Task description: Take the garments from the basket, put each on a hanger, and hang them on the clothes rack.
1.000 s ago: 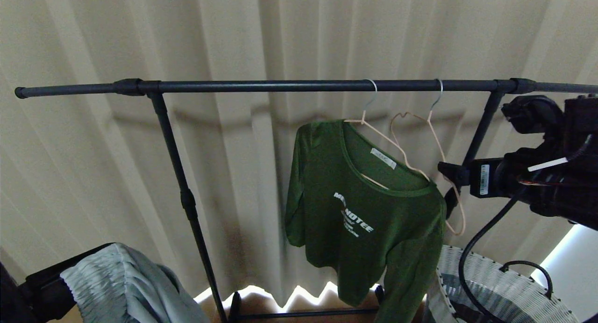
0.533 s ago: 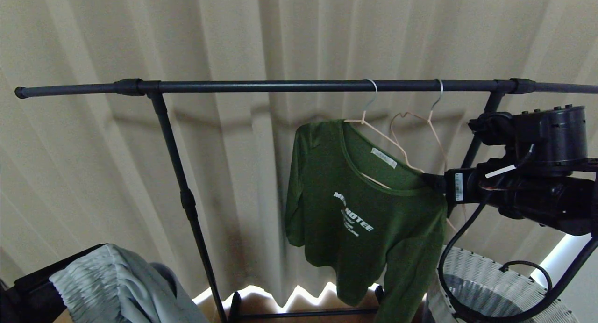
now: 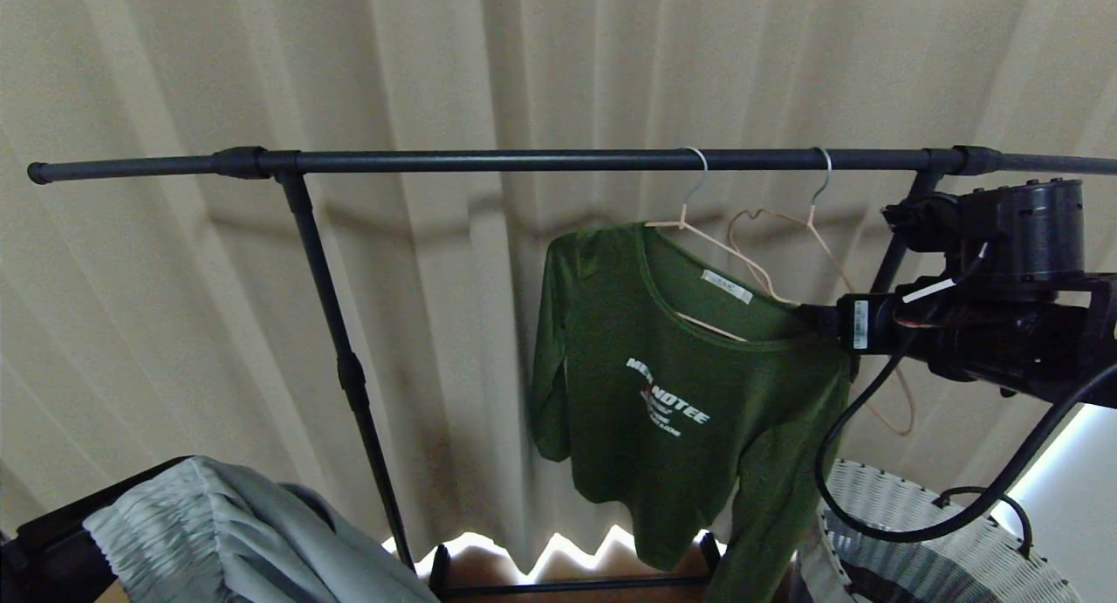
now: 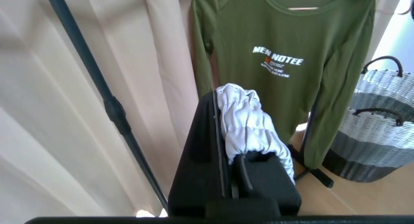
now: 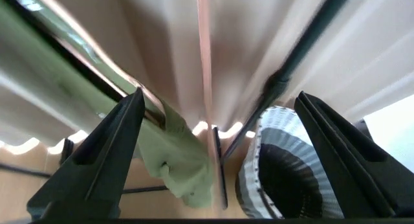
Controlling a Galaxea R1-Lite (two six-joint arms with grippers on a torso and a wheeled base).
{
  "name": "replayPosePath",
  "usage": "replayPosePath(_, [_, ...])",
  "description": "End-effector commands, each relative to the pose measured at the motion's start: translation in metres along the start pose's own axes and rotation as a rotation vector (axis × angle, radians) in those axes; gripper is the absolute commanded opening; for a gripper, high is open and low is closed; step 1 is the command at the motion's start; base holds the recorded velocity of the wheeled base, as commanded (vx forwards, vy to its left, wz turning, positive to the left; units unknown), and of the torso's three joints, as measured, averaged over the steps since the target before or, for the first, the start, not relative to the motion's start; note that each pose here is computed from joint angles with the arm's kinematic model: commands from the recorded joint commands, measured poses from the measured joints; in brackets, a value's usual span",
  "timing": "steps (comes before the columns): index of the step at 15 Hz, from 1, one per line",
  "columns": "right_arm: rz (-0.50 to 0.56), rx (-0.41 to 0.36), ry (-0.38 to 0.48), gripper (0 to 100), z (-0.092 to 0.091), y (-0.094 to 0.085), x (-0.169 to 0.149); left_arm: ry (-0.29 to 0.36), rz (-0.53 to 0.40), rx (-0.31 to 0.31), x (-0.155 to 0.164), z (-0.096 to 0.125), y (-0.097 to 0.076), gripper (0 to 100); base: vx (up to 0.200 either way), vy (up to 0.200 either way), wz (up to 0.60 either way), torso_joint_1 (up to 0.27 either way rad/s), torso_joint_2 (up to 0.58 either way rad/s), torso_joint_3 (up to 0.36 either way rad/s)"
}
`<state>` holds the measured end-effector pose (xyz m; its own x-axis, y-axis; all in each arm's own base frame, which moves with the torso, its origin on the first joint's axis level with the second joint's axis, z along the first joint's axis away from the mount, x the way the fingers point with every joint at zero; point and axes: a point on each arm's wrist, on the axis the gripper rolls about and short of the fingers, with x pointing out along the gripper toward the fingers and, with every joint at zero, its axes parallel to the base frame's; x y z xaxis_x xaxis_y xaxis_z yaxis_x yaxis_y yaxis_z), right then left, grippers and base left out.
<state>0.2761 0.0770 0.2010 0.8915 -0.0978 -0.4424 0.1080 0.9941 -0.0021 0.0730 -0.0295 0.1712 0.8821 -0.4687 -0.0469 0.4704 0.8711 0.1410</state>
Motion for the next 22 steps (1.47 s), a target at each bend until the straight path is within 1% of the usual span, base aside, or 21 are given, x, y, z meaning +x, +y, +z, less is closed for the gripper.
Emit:
replayPosePath(1, [0.015, 0.012, -0.001, 100, 0.001, -0.001, 0.0, 0.002, 0.0, 0.0, 0.0, 0.0, 0.0, 0, 0.0, 0.0, 0.0, 0.0, 0.0, 0.0])
replayPosePath(6, [0.03, 0.035, -0.06, 100, 0.012, -0.006, -0.018, 0.0, 0.0, 0.0, 0.0, 0.0, 0.0, 0, 0.0, 0.0, 0.0, 0.0, 0.0, 0.0])
replayPosePath(9, [0.001, 0.042, -0.057, 100, 0.013, -0.012, -0.011, 0.0, 0.0, 0.0, 0.0, 0.0, 0.0, 0, 0.0, 0.0, 0.0, 0.0, 0.0, 0.0])
replayPosePath(14, [-0.011, 0.018, 0.002, 100, 0.003, -0.007, 0.008, 0.0, 0.0, 0.0, 0.0, 0.0, 0.0, 0, 0.0, 0.0, 0.0, 0.0, 0.0, 0.0])
replayPosePath(16, [-0.006, -0.019, 0.036, 100, -0.003, -0.002, 0.017, 0.0, 0.0, 0.0, 0.0, 0.0, 0.0, 0, 0.0, 0.0, 0.0, 0.0, 0.0, 0.0])
replayPosePath(17, [-0.007, -0.028, 0.042, 100, -0.004, 0.0, 0.021, -0.001, 0.001, 0.0, 0.0, 0.0, 0.0, 0, 0.0, 0.0, 0.0, 0.0, 0.0, 0.0])
replayPosePath(19, [0.014, -0.032, 0.027, 100, 0.001, 0.007, 0.023, -0.001, 0.001, 0.0, 0.0, 0.0, 0.0, 0, 0.0, 0.0, 0.0, 0.0, 0.0, 0.0])
replayPosePath(20, [0.019, -0.032, 0.022, 100, 0.003, 0.008, 0.021, -0.001, 0.001, 0.0, 0.0, 0.0, 0.0, 0, 0.0, 0.0, 0.0, 0.0, 0.0, 0.0])
replayPosePath(22, [0.043, -0.041, 0.014, 100, 0.003, 0.014, 0.014, -0.001, 0.001, 0.0, 0.0, 0.0, 0.0, 0, 0.0, 0.0, 0.0, 0.0, 0.0, 0.0])
